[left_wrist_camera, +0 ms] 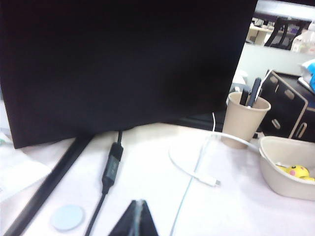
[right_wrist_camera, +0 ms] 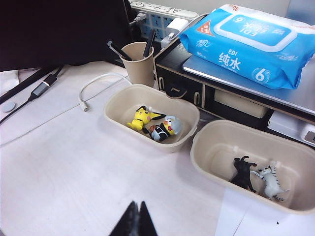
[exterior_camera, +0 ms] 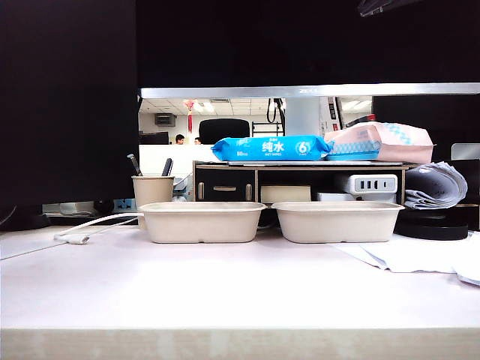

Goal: Put the dolls with similar sizes into the same paper box, while dolls with different sizes go into separate paper boxes.

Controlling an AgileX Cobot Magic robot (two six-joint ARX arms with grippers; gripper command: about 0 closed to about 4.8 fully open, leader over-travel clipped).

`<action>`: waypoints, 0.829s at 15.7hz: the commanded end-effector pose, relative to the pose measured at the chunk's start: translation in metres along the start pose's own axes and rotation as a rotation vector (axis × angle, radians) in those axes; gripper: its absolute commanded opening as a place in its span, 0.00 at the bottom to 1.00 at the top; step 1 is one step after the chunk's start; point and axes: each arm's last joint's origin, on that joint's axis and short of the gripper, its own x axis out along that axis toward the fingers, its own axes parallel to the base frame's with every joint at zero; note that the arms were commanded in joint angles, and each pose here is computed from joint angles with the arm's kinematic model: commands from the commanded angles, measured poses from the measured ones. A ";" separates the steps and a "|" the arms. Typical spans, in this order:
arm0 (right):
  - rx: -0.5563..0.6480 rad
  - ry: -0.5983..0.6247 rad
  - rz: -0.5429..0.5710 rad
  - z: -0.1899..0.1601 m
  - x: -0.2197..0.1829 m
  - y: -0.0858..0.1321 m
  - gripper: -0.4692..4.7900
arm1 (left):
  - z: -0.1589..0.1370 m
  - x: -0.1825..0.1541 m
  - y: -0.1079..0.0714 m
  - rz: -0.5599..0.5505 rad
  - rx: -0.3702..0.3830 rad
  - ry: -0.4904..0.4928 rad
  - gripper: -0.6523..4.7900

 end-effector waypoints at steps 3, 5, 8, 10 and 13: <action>-0.001 -0.021 0.001 0.003 -0.001 0.000 0.08 | 0.004 0.000 -0.001 -0.013 -0.007 -0.034 0.11; -0.001 -0.021 0.001 0.003 -0.001 0.000 0.08 | 0.004 0.000 -0.001 -0.013 -0.007 -0.034 0.11; -0.001 -0.021 0.001 0.003 -0.001 0.000 0.08 | 0.004 0.000 -0.001 -0.012 -0.005 -0.036 0.11; -0.001 -0.021 0.001 0.003 -0.001 0.000 0.08 | 0.005 0.000 -0.001 -0.015 -0.040 -0.044 0.11; 0.000 -0.021 0.001 0.003 -0.001 0.000 0.08 | 0.003 0.000 -0.001 -0.011 -0.036 -0.027 0.11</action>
